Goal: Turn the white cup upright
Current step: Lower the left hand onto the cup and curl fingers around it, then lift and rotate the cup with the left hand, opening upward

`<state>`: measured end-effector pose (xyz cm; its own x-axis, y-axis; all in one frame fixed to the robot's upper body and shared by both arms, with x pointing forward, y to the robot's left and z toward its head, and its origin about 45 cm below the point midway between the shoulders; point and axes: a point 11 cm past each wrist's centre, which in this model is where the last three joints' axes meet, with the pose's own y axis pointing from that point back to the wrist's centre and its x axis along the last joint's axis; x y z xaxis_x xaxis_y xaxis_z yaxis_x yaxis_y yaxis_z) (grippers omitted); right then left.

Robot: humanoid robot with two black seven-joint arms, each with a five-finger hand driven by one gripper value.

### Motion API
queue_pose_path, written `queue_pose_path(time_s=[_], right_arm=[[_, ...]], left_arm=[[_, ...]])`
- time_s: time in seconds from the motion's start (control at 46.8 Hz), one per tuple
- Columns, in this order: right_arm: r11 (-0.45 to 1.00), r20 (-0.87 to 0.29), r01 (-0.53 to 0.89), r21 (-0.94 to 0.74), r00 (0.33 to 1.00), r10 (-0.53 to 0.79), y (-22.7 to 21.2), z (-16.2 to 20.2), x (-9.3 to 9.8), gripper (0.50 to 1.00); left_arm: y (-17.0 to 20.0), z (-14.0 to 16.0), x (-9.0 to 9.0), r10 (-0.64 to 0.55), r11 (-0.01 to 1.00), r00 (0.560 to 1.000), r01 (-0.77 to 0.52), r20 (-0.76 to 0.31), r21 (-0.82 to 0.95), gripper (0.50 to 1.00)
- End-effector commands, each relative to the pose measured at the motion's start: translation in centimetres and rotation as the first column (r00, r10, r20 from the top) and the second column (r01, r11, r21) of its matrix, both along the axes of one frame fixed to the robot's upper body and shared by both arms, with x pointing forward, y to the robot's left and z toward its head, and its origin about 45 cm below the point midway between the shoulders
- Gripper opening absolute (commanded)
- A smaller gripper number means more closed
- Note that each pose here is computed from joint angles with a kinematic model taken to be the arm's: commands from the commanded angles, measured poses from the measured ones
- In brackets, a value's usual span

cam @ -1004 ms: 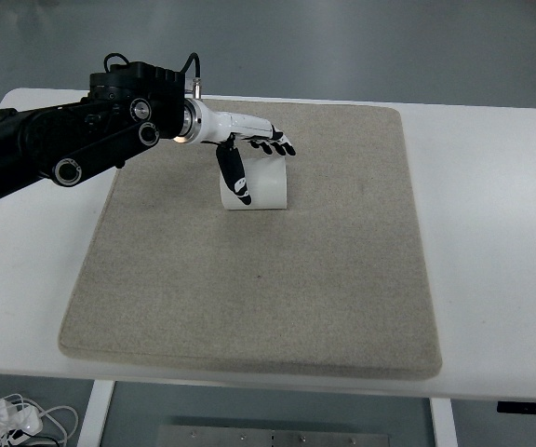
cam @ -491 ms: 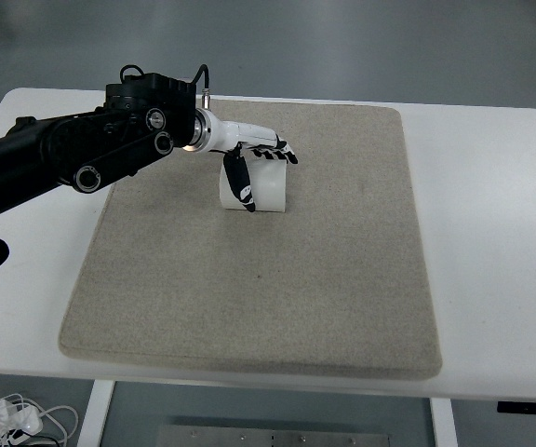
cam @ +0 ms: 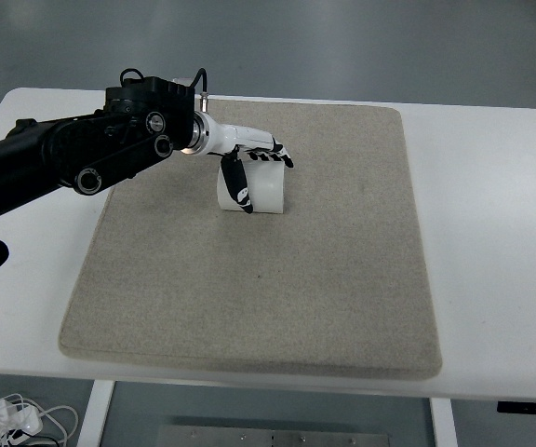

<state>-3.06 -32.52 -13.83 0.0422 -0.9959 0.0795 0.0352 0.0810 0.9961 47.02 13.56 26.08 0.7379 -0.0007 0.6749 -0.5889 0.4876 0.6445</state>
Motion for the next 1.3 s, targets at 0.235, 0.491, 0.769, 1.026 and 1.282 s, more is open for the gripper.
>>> queue_pose_path(time_s=[0.235, 0.491, 0.769, 1.026, 1.282], right_arm=[[1.0, 0.0, 0.0, 0.0, 1.0, 0.0, 0.0, 0.0, 0.0, 0.952], [1.0, 0.0, 0.0, 0.0, 1.0, 0.0, 0.0, 0.0, 0.0, 0.952], [1.0, 0.0, 0.0, 0.0, 1.0, 0.0, 0.0, 0.0, 0.0, 0.952], [1.0, 0.0, 0.0, 0.002, 1.0, 0.0, 0.1, 0.0, 0.0, 0.952], [1.0, 0.0, 0.0, 0.002, 1.0, 0.0, 0.1, 0.0, 0.0, 0.952]], left_arm=[[-0.1, 0.4, 0.1, -0.001, 1.0, 1.0, 0.001, 0.01, -0.008, 0.596], [0.3, 2.9, 1.3, 0.053, 0.991, 0.998, -0.05, 0.023, -0.122, 0.566], [2.2, 3.9, 2.0, 0.153, 0.91, 0.985, -0.171, -0.078, -0.377, 0.568], [5.3, 3.1, 2.1, 0.219, 0.74, 0.954, -0.299, -0.203, -0.602, 0.568], [7.8, 1.4, 1.6, 0.223, 0.587, 0.947, -0.318, -0.229, -0.745, 0.568]])
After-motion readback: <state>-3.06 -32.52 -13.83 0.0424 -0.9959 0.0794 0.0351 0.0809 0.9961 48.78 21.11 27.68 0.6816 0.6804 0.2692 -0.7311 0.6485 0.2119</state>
